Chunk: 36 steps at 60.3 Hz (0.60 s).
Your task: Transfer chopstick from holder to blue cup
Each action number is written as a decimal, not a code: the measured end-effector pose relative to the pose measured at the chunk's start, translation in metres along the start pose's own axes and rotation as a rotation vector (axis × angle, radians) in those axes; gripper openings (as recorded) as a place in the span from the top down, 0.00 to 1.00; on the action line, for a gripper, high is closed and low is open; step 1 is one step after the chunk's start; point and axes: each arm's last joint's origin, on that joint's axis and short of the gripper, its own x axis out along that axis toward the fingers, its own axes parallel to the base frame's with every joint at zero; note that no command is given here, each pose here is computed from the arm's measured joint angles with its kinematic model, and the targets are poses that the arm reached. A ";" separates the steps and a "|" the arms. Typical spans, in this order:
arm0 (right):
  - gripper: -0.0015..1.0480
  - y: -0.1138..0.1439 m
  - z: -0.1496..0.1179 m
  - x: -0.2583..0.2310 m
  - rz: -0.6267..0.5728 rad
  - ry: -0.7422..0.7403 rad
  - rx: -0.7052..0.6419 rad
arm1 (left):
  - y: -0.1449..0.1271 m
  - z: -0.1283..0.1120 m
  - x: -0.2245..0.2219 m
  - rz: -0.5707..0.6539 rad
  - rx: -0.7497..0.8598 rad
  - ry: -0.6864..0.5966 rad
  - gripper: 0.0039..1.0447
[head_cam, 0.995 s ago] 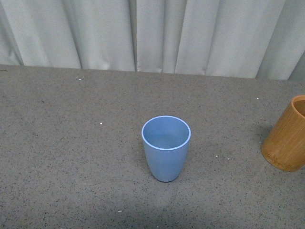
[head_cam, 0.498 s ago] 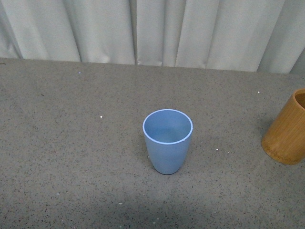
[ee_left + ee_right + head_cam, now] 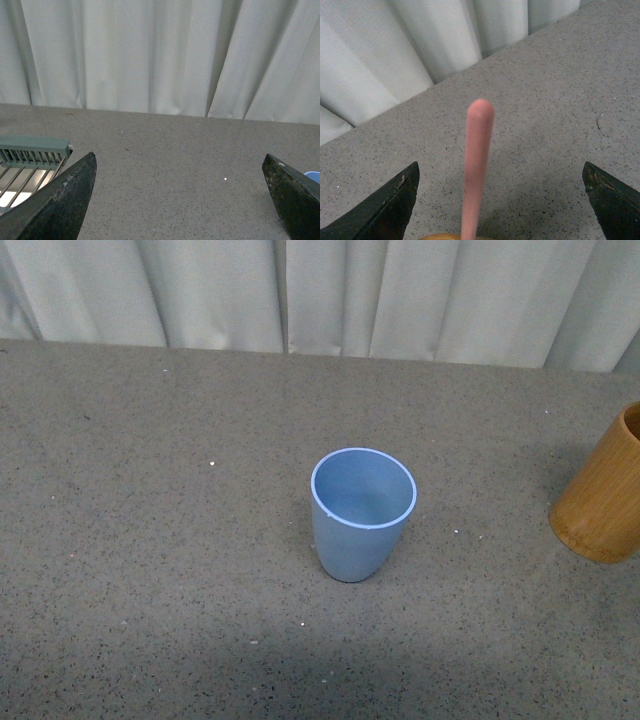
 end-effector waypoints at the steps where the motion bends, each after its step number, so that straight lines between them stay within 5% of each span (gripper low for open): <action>1: 0.09 0.000 0.000 0.000 0.000 0.000 0.001 | 0.000 0.000 0.000 0.000 0.000 0.000 0.06; 20: 0.09 0.010 -0.012 0.016 -0.010 0.039 0.011 | 0.000 0.000 0.000 0.000 0.000 0.000 0.06; 36: 0.60 0.017 -0.016 0.020 0.006 0.042 0.011 | 0.000 0.000 0.000 0.000 0.000 0.000 0.06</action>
